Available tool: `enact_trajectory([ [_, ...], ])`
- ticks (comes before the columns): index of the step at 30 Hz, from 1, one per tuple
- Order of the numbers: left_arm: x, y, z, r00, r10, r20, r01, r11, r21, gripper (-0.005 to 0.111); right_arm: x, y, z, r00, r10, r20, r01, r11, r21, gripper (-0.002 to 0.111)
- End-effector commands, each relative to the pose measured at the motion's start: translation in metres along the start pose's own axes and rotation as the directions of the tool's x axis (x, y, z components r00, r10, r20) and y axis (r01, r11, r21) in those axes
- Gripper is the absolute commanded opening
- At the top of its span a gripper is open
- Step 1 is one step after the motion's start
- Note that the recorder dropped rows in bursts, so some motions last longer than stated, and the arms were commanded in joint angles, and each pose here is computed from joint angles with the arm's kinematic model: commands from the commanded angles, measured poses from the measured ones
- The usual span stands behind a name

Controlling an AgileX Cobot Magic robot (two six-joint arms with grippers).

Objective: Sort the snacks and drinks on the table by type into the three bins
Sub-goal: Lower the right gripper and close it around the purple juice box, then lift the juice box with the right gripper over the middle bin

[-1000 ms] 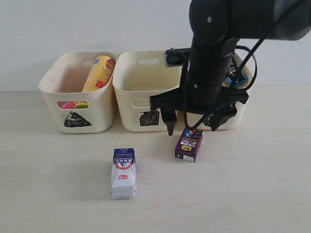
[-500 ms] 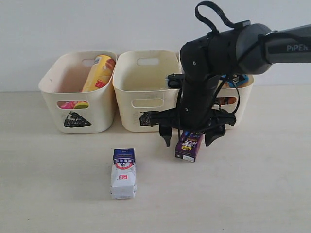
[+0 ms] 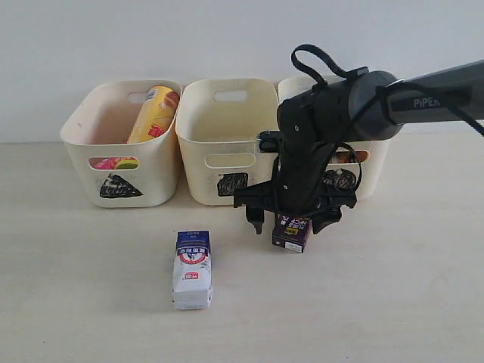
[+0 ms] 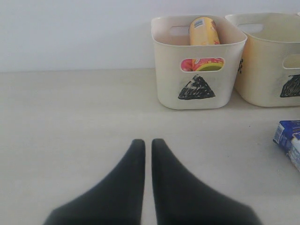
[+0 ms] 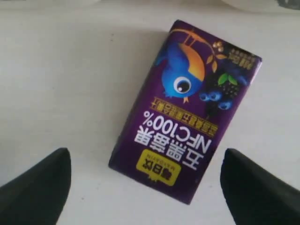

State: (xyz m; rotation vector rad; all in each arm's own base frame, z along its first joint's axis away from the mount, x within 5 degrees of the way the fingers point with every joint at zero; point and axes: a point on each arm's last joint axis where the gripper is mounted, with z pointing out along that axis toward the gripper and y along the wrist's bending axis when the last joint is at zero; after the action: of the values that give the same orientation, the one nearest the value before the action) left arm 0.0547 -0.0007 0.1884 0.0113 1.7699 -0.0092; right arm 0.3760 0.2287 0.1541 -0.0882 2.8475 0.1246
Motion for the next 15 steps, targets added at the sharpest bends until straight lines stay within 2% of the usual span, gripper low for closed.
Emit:
enact_trajectory([
  [1,0.001,0.000,0.000,1.000,0.008,0.001,-0.008,1.000,-0.003,0.004,-0.002,-0.005,0.008,0.999,-0.035,0.019,0.035,0.999,0.033,0.077],
  [8,0.001,0.000,0.000,1.000,0.008,0.001,-0.008,1.000,-0.003,0.004,-0.003,-0.003,0.026,0.998,-0.043,0.043,0.042,0.999,0.024,0.076],
  [10,0.001,0.000,0.000,1.000,0.008,0.001,-0.008,1.000,-0.003,0.004,-0.003,-0.004,0.028,0.998,-0.043,0.039,0.042,0.999,0.027,0.068],
  [12,0.001,0.000,0.000,1.000,0.008,0.001,-0.008,1.000,-0.003,0.004,-0.002,-0.004,0.028,0.998,-0.043,0.036,0.042,0.999,0.029,0.045],
  [14,0.001,0.000,0.000,1.000,0.008,0.001,-0.008,1.000,-0.003,0.004,-0.001,-0.005,0.028,0.999,-0.051,0.017,0.050,0.998,0.041,0.004],
  [15,0.001,0.000,0.000,1.000,0.008,0.001,-0.008,1.000,-0.003,0.004,0.000,-0.005,0.028,0.997,-0.071,0.006,0.071,0.996,0.048,0.001],
])
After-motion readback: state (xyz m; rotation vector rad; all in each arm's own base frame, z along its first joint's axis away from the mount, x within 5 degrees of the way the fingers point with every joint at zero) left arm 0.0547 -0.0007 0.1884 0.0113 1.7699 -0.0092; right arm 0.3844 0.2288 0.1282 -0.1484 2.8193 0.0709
